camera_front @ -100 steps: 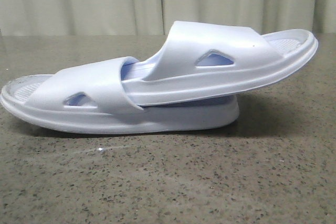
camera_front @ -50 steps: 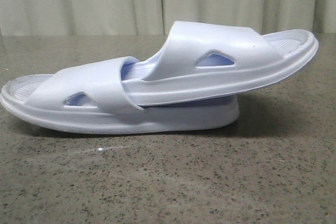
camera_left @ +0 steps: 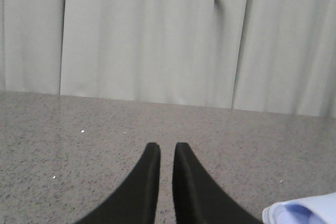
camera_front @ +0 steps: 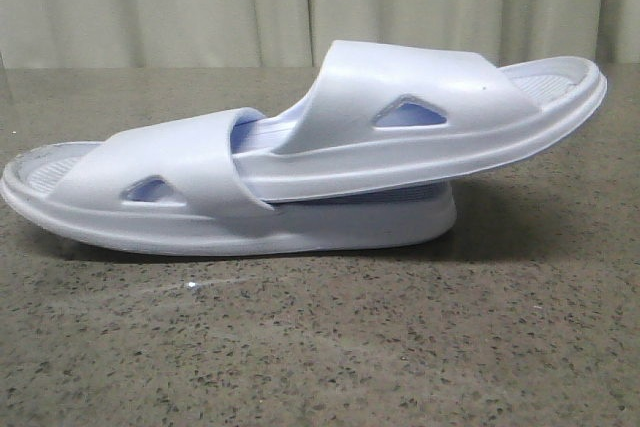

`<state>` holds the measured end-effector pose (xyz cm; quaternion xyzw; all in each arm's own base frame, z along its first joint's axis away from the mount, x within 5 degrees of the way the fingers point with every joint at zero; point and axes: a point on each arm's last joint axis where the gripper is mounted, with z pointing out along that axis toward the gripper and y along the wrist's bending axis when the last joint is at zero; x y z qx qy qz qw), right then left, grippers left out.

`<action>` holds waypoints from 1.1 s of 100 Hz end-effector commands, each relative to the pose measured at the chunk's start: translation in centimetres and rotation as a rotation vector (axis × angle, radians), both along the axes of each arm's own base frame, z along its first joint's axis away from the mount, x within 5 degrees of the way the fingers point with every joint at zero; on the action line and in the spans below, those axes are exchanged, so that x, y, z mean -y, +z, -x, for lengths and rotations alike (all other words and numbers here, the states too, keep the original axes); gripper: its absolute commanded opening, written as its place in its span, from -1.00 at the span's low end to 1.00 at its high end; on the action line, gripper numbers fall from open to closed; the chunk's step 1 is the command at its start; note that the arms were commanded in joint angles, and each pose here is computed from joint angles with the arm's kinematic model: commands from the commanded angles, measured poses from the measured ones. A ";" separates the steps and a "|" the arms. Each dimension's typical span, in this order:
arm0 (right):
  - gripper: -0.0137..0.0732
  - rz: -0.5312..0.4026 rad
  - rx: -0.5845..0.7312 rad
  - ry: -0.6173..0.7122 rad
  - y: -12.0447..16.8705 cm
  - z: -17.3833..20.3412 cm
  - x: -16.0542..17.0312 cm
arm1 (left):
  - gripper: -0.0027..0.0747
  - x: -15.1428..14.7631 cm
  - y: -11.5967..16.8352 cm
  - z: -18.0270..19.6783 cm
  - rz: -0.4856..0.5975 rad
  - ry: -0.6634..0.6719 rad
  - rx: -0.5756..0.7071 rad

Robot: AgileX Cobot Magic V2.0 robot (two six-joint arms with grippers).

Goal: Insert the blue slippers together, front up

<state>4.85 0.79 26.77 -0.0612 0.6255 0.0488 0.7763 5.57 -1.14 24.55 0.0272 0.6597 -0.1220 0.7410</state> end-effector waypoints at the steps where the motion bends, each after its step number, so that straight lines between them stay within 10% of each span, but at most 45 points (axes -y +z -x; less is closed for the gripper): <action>1: -0.93 0.008 0.038 -0.043 1.0 0.1 0.4 | -0.89 -0.2 0.4 -0.1 -0.031 0.022 0.011; 18: -0.93 0.008 0.038 -0.043 1.0 0.1 0.4 | -0.89 0.2 0.3 0.0 -0.173 -0.001 0.034; 110: -0.93 0.008 0.037 -0.041 1.0 0.1 0.3 | -0.89 -0.1 -3.5 0.3 -0.176 0.030 0.008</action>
